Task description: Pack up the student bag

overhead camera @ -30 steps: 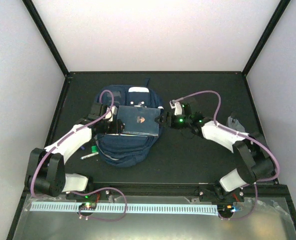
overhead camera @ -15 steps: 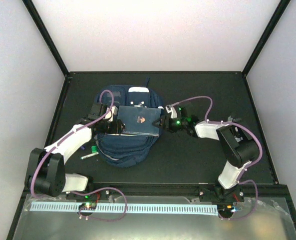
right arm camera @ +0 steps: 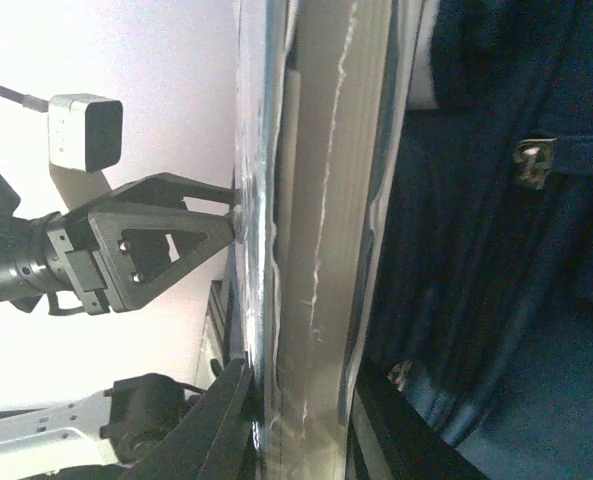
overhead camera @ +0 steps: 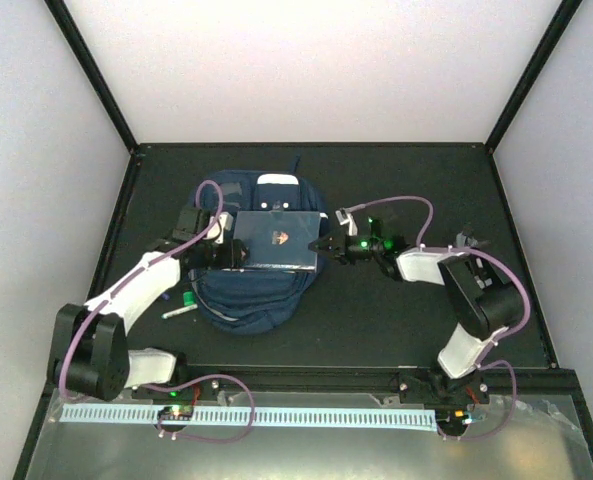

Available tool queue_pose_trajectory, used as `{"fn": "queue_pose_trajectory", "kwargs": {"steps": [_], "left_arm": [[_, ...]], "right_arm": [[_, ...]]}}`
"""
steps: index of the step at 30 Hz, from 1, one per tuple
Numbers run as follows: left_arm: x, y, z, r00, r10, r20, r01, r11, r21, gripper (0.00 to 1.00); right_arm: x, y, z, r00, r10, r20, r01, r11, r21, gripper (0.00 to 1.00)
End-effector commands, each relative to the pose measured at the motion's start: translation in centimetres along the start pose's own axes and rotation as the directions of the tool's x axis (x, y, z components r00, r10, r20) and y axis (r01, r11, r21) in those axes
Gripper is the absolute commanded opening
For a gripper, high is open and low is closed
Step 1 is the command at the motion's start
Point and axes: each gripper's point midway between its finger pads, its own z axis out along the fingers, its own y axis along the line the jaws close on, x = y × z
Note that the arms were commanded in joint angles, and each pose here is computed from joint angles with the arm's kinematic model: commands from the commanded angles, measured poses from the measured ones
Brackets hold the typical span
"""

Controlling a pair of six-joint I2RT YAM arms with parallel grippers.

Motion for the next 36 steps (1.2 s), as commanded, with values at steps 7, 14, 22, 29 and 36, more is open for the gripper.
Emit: {"fn": "queue_pose_trajectory", "kwargs": {"steps": [7, 14, 22, 29, 36], "left_arm": [[-2.2, -7.3, -8.1, 0.947, 0.188, 0.259, -0.234, 0.958, 0.163, 0.66], [1.8, -10.9, -8.7, 0.799, 0.505, 0.326, -0.557, 0.826, 0.087, 0.74], [5.6, -11.3, -5.4, 0.672, 0.729, 0.133, -0.737, 0.675, 0.023, 0.57], [7.0, -10.9, -2.5, 0.595, 0.801, -0.070, -0.803, 0.596, -0.002, 0.52], [9.4, -9.3, 0.2, 0.486, 0.836, -0.254, -0.856, 0.514, 0.051, 0.48]], "right_arm": [[-1.6, 8.2, -7.9, 0.960, -0.243, 0.138, 0.233, 0.969, 0.089, 0.02], [-2.8, 12.0, -17.7, 0.867, -0.380, 0.322, 0.273, 0.903, 0.332, 0.02], [-1.7, 15.4, -23.7, 0.755, -0.522, 0.397, 0.271, 0.800, 0.536, 0.02], [-1.0, 16.5, -24.7, 0.731, -0.548, 0.405, 0.287, 0.787, 0.547, 0.02], [-0.9, 16.1, -24.4, 0.737, -0.540, 0.405, 0.283, 0.792, 0.541, 0.02]]}}
